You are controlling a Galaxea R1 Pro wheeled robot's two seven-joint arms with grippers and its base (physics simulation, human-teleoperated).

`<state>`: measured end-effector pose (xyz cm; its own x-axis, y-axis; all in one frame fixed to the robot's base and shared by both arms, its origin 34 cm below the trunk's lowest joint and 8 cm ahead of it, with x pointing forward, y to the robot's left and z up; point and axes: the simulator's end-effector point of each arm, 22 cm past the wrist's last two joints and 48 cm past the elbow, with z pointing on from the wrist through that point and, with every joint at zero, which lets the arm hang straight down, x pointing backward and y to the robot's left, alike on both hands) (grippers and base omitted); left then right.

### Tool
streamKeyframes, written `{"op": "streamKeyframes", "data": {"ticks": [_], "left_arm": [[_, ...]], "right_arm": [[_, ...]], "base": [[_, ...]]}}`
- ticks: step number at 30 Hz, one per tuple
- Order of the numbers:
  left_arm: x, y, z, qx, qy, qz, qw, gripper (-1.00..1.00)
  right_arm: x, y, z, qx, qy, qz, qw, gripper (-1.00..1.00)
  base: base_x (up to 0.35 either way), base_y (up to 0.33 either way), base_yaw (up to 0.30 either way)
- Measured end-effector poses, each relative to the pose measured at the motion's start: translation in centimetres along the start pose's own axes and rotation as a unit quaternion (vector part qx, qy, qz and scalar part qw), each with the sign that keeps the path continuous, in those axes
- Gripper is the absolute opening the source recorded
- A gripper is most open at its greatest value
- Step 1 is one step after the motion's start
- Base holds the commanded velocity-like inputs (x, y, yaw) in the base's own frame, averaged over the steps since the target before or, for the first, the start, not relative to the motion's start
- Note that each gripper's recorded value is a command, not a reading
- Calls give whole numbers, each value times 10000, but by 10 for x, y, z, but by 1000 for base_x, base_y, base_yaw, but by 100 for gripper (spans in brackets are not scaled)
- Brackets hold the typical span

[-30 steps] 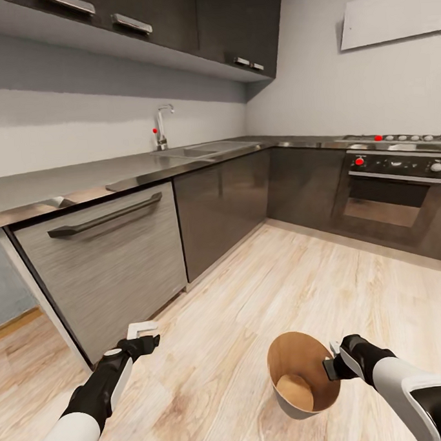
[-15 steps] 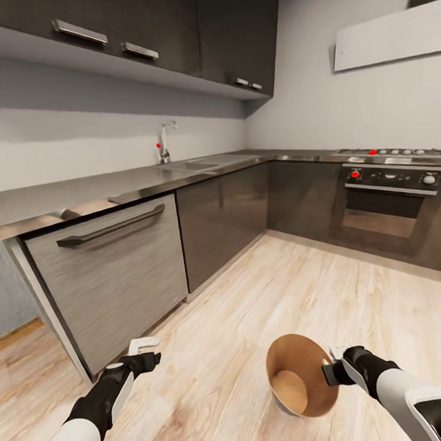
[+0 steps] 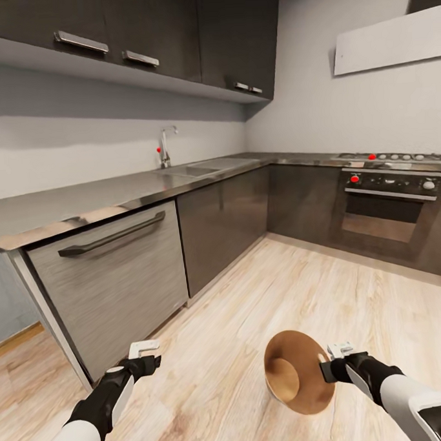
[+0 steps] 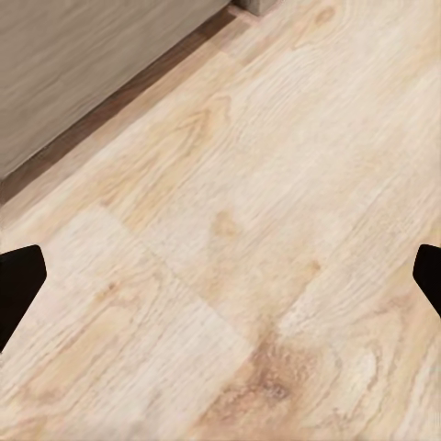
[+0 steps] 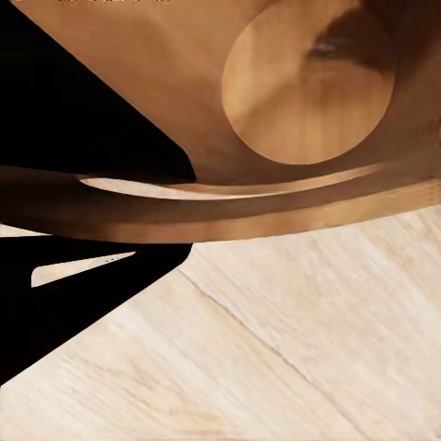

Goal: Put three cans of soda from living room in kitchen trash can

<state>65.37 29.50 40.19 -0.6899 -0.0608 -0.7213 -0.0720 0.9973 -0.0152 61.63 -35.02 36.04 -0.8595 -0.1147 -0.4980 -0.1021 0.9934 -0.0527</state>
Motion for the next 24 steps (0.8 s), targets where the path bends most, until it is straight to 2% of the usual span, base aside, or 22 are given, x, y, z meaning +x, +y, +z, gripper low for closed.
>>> {"op": "streamKeyframes", "data": {"ticks": [2, 5, 7, 8, 10, 11, 14, 17, 20, 24], "left_arm": [[-4, 0, -2, 0, -1, -1, 10000, 100], [-12, -2, -6, 13, -68, 51, 10000, 100], [-21, -9, -8, 62, -206, 209, 9996, 100], [-20, -14, -8, 102, -237, 324, 9991, 100], [-11, -18, -8, 140, -167, 433, 9988, 100], [-8, -18, -9, 146, -134, 456, 9988, 100], [-3, -20, -11, 156, -123, 513, 9985, 100], [-9, -19, -14, 155, -227, 545, 9981, 100], [-11, -16, -18, 146, -394, 561, 9975, 100], [-19, -14, -24, 147, -564, 577, 9966, 100]], "right_arm": [[-6, 5, -3, -147, -125, 96, 9998, -100], [-10, 14, -8, -355, -213, -4, 9991, -100], [-16, 17, -11, -441, -298, -67, 9986, -100], [-23, 19, -14, -470, -443, -133, 9978, -100], [-31, 23, -17, -533, -754, -79, 9957, -100], [-29, 24, -18, -545, -807, -85, 9952, -100], [-21, 30, -21, -579, -897, -354, 9937, -100], [-29, 29, -29, -588, -1120, -204, 9918, -100], [-13, 33, -34, -614, -1150, -383, 9907, -100], [-11, 21, -45, -531, -1262, -334, 9900, -100]], "base": [[0, 0, 0], [0, 0, 0], [0, 0, 0], [0, 0, 0], [0, 0, 0], [0, 0, 0], [0, 0, 0], [0, 0, 0], [0, 0, 0], [0, 0, 0]]}}
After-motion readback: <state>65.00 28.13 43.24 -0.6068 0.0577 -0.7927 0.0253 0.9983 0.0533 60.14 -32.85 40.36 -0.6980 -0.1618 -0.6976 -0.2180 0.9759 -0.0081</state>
